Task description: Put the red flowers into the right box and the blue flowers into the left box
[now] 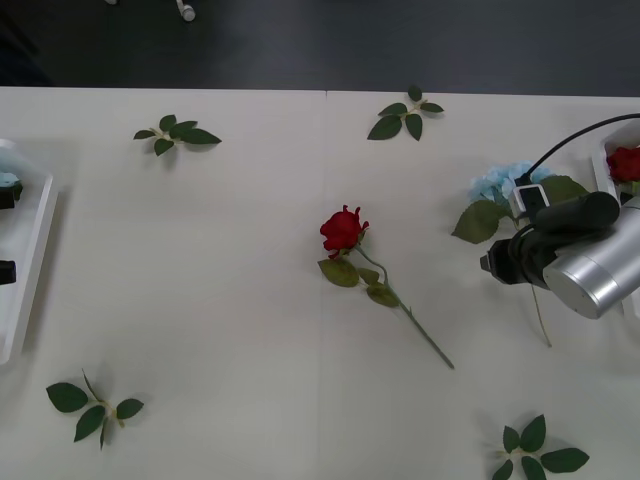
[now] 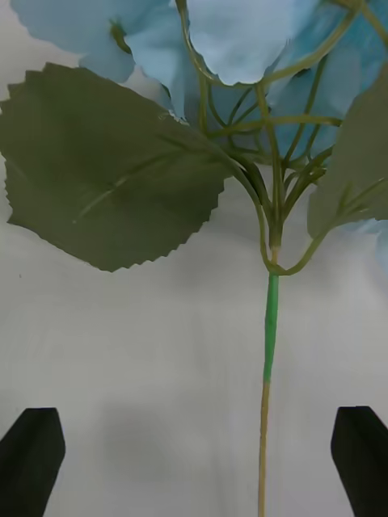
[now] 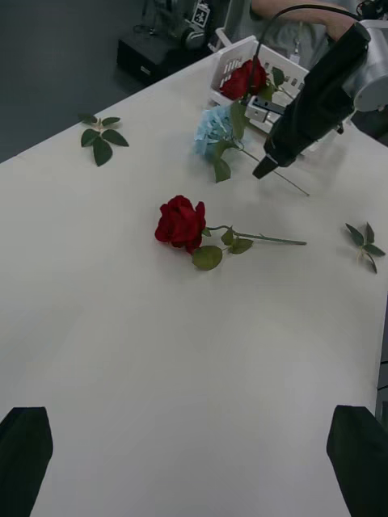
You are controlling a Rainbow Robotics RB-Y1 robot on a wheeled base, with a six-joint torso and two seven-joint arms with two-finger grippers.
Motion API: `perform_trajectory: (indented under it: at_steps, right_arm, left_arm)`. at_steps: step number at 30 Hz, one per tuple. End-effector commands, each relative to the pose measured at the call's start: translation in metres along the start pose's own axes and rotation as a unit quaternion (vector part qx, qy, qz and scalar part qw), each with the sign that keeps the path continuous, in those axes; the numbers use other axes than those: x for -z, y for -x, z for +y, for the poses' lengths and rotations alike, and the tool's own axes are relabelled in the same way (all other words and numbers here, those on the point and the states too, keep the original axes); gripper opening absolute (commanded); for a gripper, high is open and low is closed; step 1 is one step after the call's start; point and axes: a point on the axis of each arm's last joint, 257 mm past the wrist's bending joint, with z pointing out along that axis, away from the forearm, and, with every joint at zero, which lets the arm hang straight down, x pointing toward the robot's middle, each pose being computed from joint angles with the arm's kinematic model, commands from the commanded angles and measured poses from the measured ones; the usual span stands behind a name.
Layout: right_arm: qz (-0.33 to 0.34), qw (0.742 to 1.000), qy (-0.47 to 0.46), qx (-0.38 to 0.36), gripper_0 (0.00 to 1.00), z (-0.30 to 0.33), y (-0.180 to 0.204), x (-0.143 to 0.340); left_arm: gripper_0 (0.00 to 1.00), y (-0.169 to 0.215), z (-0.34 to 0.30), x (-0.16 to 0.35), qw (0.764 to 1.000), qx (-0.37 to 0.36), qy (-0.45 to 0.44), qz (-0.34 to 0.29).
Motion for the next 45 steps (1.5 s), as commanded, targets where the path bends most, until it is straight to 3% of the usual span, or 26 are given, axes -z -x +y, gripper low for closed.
perform_trajectory:
  at_steps: [1,19,36,37,41,45]
  right_arm:
    - [-0.035,0.999,0.018,-0.025,1.00,0.010,0.027,0.010]
    - [-0.022,0.999,-0.027,-0.040,1.00,-0.030,0.015,-0.012]
    - [-0.017,0.998,-0.017,-0.051,1.00,-0.025,0.011,-0.033]
    - [-0.016,0.998,-0.016,-0.050,0.93,-0.024,0.010,-0.032]
    - [-0.016,0.999,-0.015,-0.045,0.00,-0.024,0.011,-0.032]
    - [-0.017,0.999,-0.016,-0.038,0.00,-0.025,0.011,-0.032]
  left_arm:
    - [1.00,-0.001,-0.002,0.004,0.999,-0.041,-0.002,0.010]
    - [1.00,-0.001,-0.002,0.004,0.999,-0.041,-0.002,0.010]
    - [1.00,-0.001,-0.002,0.004,0.999,-0.041,-0.002,0.010]
    - [1.00,-0.001,-0.002,0.004,0.999,-0.041,-0.002,0.010]
    - [1.00,-0.001,-0.002,0.004,0.999,-0.041,-0.002,0.010]
    - [1.00,-0.001,-0.002,0.004,0.999,-0.041,-0.002,0.010]
